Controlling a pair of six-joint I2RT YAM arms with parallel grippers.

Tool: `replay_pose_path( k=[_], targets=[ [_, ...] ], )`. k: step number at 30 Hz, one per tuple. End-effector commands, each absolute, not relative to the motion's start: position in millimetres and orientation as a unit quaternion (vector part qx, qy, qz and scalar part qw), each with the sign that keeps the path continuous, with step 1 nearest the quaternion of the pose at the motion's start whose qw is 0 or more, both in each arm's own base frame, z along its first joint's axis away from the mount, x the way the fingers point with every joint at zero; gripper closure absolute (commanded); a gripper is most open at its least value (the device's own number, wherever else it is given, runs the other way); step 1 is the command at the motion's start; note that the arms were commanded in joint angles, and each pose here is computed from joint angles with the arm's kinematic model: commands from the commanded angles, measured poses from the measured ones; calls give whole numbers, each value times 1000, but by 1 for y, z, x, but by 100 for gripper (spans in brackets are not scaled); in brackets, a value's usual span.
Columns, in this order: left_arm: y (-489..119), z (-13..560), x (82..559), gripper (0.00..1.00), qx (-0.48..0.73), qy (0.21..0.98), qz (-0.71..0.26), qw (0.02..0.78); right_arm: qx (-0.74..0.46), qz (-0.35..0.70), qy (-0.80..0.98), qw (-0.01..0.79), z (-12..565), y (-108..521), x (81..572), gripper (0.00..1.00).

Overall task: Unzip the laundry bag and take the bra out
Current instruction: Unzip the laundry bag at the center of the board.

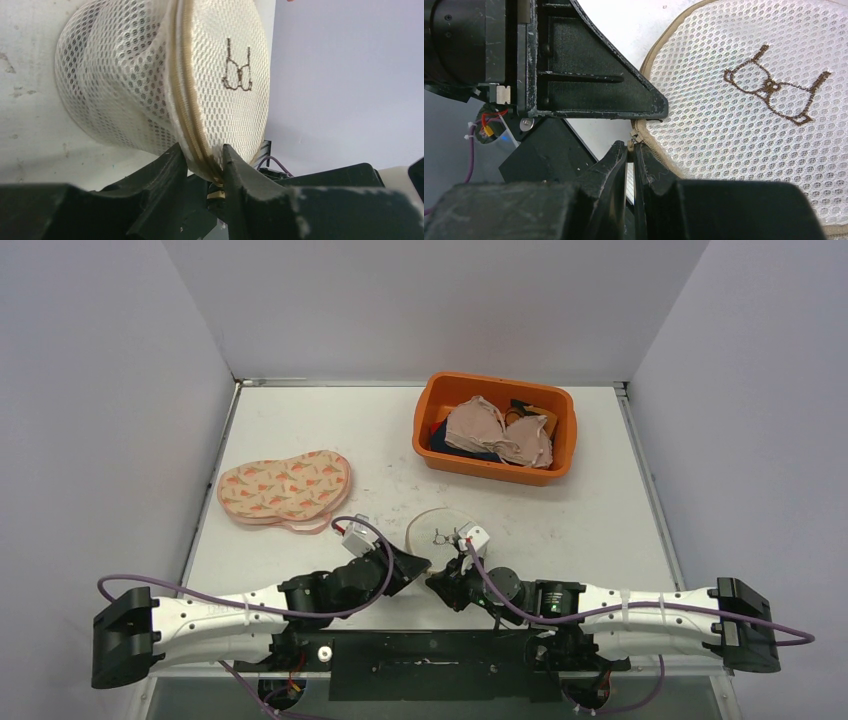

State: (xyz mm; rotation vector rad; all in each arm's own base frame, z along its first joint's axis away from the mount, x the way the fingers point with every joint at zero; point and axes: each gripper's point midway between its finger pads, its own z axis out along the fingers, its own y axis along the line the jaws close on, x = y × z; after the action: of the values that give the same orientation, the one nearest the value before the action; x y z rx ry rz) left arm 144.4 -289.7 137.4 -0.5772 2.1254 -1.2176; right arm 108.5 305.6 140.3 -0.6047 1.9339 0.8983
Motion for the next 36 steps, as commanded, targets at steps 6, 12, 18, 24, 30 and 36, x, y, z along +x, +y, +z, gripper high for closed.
replay_pose_path(
  k=[6, 12, 18, 24, 30, 36],
  targets=[
    [-293, 168, 158, 93, -237, 775, -482, 334, -233, 387, 764, 460, 164, 313, 109, 95],
    [-285, 166, 161, 100, -243, 775, -474, 340, -229, 378, 770, 459, 161, 306, 109, 95],
    [-280, 163, 163, 100, -247, 776, -471, 340, -220, 371, 776, 461, 159, 296, 111, 95],
    [-278, 160, 167, 100, -236, 778, -477, 334, -190, 348, 787, 473, 155, 280, 119, 95],
    [-286, 160, 175, 100, -181, 793, -495, 305, -176, 332, 798, 472, 145, 265, 121, 95],
    [-291, 164, 187, 100, -140, 804, -491, 305, -173, 331, 800, 469, 142, 262, 120, 95]
  ],
)
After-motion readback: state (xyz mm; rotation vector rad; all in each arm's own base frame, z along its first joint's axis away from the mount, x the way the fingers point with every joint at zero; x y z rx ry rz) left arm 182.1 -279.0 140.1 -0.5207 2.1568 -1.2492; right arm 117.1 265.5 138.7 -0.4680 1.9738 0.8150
